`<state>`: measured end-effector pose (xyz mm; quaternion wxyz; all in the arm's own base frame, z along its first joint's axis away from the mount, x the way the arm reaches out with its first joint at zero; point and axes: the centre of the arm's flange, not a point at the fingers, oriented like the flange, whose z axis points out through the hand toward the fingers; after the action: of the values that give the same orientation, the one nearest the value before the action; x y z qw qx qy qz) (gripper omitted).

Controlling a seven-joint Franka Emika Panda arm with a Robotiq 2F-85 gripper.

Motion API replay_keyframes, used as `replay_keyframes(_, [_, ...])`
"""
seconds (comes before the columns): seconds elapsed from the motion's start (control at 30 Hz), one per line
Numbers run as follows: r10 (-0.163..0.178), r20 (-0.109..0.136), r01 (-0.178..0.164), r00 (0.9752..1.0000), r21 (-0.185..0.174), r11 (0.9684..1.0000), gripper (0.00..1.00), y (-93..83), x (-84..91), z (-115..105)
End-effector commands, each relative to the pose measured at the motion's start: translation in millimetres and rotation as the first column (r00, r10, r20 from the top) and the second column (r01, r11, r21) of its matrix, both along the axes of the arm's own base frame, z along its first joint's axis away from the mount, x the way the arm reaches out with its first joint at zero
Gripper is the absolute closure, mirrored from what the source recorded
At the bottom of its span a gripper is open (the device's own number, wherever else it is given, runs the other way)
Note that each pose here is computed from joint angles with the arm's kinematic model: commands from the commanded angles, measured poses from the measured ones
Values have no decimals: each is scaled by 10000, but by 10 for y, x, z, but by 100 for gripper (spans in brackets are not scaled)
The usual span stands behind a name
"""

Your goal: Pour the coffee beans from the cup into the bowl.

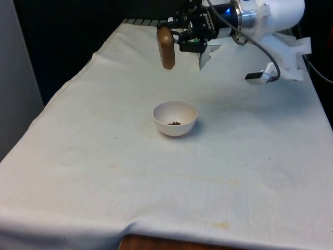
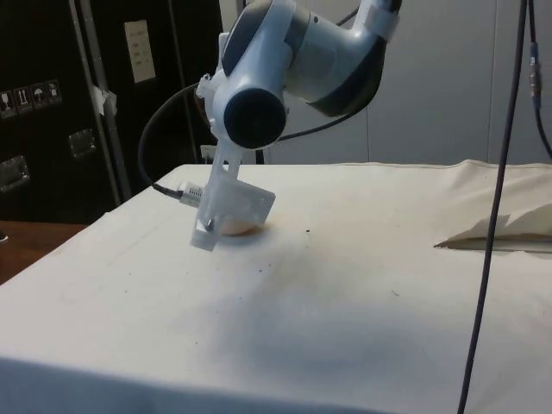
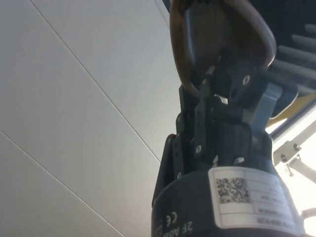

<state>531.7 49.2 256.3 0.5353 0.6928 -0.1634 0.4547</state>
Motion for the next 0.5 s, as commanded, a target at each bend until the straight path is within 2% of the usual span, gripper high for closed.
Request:
replay_keyframes(0.0, [32,50,-32,10000,-113,9999,95,19,15,-6])
replay_keyframes(0.03, [-7,13,7,10000,-40,10000,95,6,4,-3])
replay_keyframes(0.2, [-12,117,16,9999,-389,9992,95,29,31,-38])
replay_keyframes(0.37, [-34,123,40,9999,-516,9987,95,34,28,-53])
replay_keyframes(0.47, [-35,199,50,9998,-754,9971,95,53,27,-56])
